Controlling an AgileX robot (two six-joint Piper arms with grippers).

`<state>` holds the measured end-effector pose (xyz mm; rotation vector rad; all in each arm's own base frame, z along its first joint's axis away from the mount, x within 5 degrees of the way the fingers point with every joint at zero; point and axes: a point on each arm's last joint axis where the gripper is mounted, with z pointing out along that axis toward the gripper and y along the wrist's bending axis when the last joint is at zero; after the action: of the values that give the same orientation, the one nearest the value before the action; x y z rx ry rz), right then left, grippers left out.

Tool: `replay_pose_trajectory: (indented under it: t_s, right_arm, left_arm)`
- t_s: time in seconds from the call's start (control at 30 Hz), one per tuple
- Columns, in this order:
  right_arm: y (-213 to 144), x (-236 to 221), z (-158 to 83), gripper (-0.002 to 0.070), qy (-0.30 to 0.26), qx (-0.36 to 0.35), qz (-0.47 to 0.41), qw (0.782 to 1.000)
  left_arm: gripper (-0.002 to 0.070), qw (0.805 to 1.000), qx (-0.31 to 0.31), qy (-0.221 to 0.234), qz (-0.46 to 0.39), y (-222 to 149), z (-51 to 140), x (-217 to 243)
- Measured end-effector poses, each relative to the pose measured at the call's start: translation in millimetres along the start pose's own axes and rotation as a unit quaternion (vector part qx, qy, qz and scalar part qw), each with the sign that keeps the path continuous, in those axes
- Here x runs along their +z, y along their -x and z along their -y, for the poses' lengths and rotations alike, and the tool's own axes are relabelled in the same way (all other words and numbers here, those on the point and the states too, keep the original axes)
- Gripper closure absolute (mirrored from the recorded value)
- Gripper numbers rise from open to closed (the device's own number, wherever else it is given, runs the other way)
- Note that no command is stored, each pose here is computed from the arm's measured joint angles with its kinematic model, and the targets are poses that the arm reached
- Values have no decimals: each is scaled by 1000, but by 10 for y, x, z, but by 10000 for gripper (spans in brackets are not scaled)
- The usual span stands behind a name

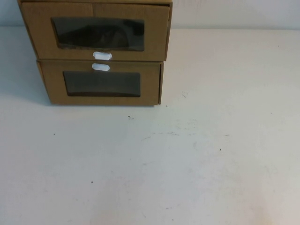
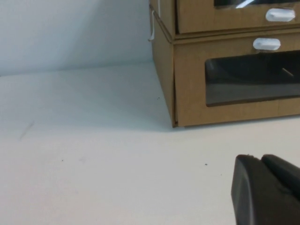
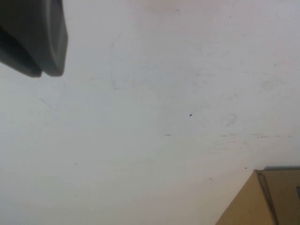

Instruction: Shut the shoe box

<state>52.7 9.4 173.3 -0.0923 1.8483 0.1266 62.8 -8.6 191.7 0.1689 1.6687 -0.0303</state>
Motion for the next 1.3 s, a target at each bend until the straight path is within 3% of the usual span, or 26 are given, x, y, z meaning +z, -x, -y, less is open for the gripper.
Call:
replay_pose_trajectory:
  t_s: [0.4,1.3]
  right_arm:
    - [-1,0,0,687,0,0,0,1000]
    - [0,-1,0,687,0,0,1,1000]
  left_arm:
    - [680,996,-1,13,-91,-200,-19,-82]
    - [680,996,-1,13,-94,-206,-19,-85]
